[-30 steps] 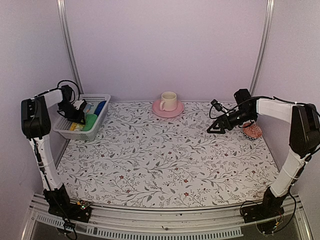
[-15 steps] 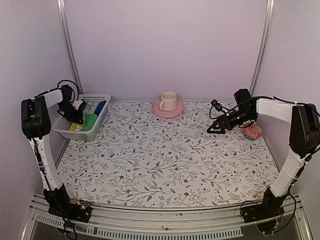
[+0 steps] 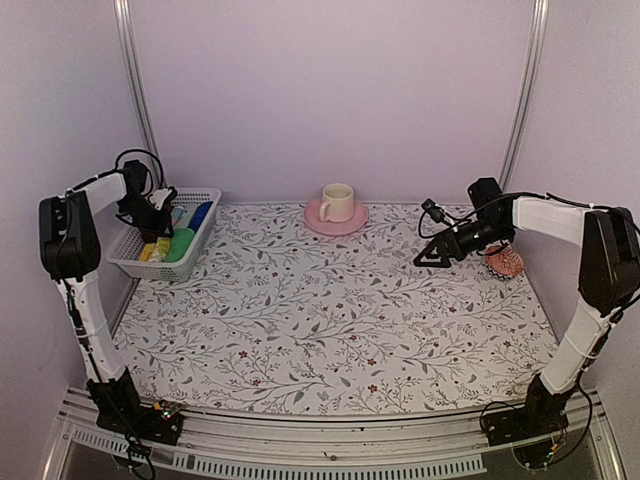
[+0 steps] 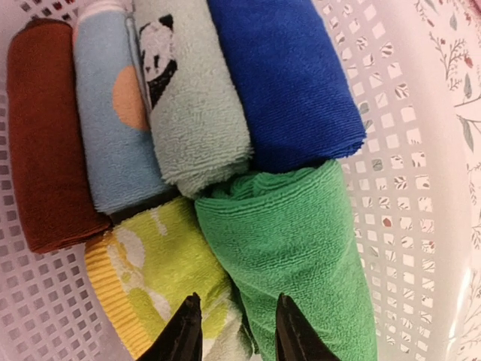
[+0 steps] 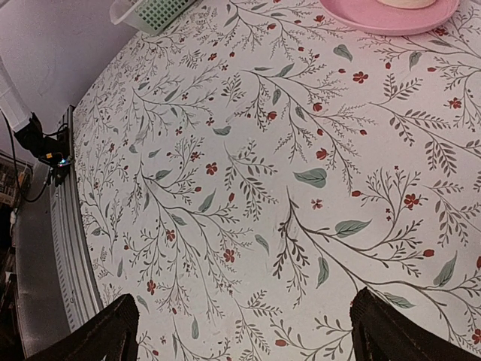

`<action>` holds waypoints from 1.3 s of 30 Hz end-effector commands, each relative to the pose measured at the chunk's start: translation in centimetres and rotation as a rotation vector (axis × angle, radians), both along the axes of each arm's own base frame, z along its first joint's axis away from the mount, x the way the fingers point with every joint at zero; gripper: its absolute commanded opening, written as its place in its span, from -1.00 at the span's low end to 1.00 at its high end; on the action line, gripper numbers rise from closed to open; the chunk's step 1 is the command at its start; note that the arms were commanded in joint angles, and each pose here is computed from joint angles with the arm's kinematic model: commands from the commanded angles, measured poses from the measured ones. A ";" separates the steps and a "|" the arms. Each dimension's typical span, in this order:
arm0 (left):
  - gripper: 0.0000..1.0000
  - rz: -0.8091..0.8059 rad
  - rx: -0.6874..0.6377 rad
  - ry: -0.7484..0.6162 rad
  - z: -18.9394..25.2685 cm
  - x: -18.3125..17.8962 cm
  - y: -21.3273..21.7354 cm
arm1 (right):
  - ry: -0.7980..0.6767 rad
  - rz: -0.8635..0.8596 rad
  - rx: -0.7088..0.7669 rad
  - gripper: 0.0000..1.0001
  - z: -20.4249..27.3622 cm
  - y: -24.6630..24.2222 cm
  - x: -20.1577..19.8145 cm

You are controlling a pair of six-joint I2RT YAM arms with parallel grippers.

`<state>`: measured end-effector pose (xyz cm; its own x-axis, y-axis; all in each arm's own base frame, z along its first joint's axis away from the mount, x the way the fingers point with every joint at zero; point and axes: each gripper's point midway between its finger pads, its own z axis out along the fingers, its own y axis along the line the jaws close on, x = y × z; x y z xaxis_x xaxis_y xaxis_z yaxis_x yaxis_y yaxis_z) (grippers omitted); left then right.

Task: Roll the towels
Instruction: Adjust the towel in the storage box.

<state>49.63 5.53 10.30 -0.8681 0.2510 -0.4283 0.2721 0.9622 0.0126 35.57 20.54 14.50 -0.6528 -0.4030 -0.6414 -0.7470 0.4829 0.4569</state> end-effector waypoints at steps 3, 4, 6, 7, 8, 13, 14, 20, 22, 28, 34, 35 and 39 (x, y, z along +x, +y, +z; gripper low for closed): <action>-0.33 -0.004 0.001 0.077 -2.5 -0.8 -0.4 | -0.037 0.019 0.016 0.98 1.5 0.3 -0.3; -0.33 0.002 0.007 0.079 -2.5 -0.8 -0.2 | -0.037 0.018 0.015 0.98 1.5 0.3 -0.3; -0.33 0.020 0.023 0.082 -2.6 -0.8 0.5 | -0.035 0.018 0.015 0.98 1.5 0.3 -0.3; -0.32 0.027 0.020 0.082 -2.6 -0.8 0.7 | -0.036 0.018 0.015 0.98 1.5 0.3 -0.3; -0.32 0.036 0.018 0.081 -2.6 -0.8 1.1 | -0.036 0.018 0.014 0.98 1.4 0.3 -0.3; -0.32 0.057 -0.003 0.088 -3.0 -1.1 1.8 | -0.035 0.018 0.013 0.97 1.3 0.3 -0.2; -0.32 0.062 -0.003 0.091 -3.2 -1.2 2.0 | -0.036 0.018 0.013 0.97 1.4 0.3 -0.2; -0.31 0.076 -0.018 0.112 -4.0 -1.6 2.4 | -0.037 0.016 0.008 0.98 1.3 0.3 -0.2; -0.31 0.076 -0.023 0.114 -4.1 -1.6 2.4 | -0.039 0.014 0.008 0.97 1.4 0.2 -0.2; -0.28 0.077 -0.015 0.128 -4.7 -1.7 2.6 | -0.039 0.013 0.005 0.97 1.4 0.2 -0.2; -0.21 0.111 0.069 0.171 -5.9 -2.4 4.1 | -0.039 0.013 0.004 0.98 1.3 0.2 -0.2; -0.21 0.116 0.081 0.174 -6.0 -2.5 4.4 | -0.040 0.012 0.004 0.98 1.3 0.2 -0.1; -0.16 0.135 0.102 0.180 -6.1 -2.7 5.1 | -0.041 0.012 0.002 0.98 1.3 0.2 -0.2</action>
